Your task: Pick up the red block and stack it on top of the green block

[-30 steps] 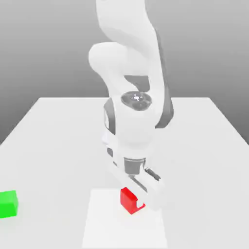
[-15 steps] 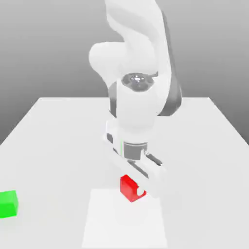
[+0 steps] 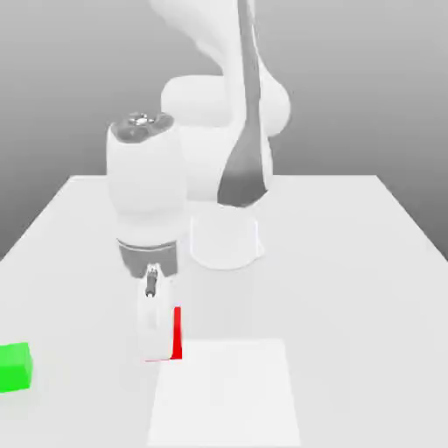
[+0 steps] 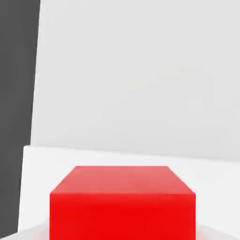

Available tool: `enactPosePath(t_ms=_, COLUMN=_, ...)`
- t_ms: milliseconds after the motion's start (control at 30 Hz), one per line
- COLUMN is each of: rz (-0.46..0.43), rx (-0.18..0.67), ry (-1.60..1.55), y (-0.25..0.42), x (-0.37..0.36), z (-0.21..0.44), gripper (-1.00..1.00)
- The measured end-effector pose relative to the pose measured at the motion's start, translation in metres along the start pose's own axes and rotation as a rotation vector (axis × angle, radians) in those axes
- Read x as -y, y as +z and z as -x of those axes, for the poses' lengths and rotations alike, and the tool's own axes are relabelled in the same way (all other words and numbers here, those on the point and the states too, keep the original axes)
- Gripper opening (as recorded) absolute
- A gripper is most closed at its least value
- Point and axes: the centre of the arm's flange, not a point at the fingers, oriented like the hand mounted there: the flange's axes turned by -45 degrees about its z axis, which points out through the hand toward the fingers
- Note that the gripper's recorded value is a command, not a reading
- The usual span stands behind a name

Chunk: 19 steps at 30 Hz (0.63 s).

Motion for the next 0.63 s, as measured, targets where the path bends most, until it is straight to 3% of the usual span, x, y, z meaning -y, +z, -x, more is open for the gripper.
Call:
enactPosePath(t_ms=333, rz=0.0, rx=-0.021, ry=0.704, y=-0.017, x=0.003, z=-0.16, gripper=-1.0)
enactPosePath(t_ms=500, rz=0.0, rx=-0.025, ry=0.785, y=0.033, x=-0.001, z=-0.182, gripper=-1.0)
enactPosePath(t_ms=533, rz=0.0, rx=-0.025, ry=0.786, y=0.042, x=-0.001, z=-0.182, gripper=1.0)
enactPosePath(t_ms=633, rz=0.0, rx=-0.025, ry=0.786, y=0.042, x=-0.001, z=-0.182, gripper=1.0)
